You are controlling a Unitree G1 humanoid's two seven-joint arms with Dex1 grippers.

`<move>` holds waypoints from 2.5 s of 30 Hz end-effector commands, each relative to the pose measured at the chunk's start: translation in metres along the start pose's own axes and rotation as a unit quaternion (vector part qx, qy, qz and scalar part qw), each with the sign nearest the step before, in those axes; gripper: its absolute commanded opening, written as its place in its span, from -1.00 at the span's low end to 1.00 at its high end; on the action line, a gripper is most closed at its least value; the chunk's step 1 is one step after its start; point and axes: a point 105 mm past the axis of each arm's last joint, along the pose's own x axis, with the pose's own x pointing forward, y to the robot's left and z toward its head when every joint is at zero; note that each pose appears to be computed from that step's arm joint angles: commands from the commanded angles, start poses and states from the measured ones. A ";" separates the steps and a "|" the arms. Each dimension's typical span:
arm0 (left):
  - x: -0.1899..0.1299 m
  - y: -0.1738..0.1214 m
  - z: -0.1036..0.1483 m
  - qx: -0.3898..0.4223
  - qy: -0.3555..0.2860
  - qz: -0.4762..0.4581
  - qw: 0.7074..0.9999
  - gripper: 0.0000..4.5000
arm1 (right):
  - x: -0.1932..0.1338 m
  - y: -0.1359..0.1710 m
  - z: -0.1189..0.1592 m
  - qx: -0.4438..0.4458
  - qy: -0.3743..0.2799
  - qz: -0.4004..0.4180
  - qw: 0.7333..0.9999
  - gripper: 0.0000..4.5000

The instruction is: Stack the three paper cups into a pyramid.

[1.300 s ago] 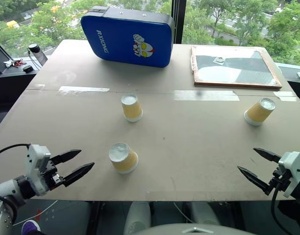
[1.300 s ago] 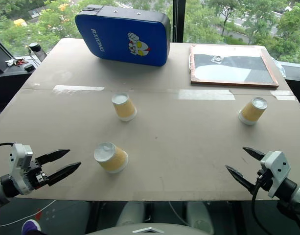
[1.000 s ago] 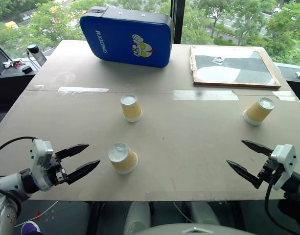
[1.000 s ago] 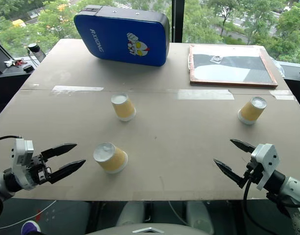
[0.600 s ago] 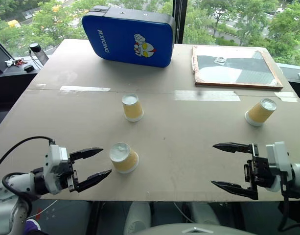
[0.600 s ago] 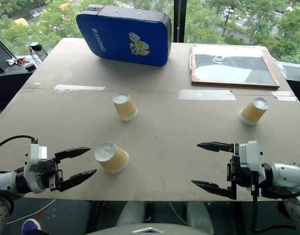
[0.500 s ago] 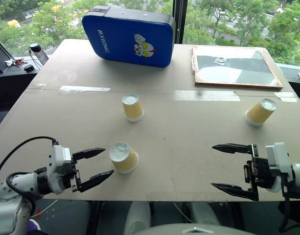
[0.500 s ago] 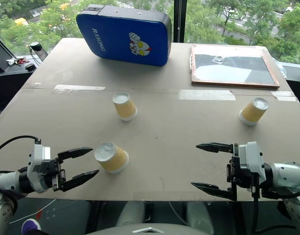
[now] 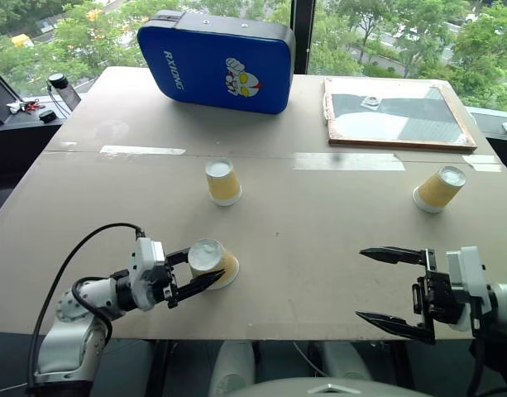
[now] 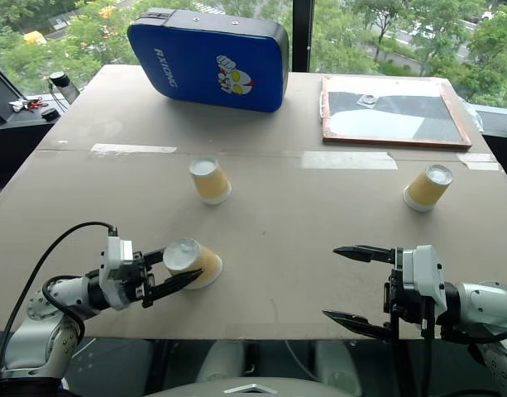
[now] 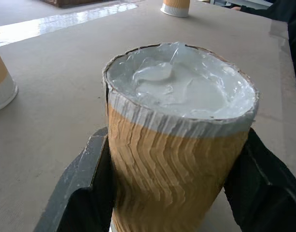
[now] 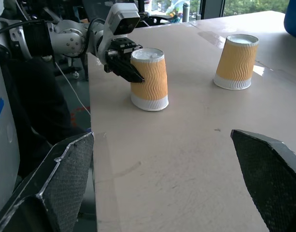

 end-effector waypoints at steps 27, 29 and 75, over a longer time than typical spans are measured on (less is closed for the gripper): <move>0.224 0.031 0.077 0.006 -0.004 -0.010 1.000 0.04 | -0.028 -0.009 -0.006 -0.038 -0.007 -0.302 0.953 1.00; 0.222 0.027 0.073 0.012 0.004 -0.017 1.000 0.04 | -0.027 -0.007 -0.007 -0.035 -0.007 -0.304 0.952 1.00; 0.041 0.109 0.057 0.001 -0.002 0.244 0.970 0.99 | -0.005 -0.024 -0.008 -0.033 -0.037 -0.233 0.971 1.00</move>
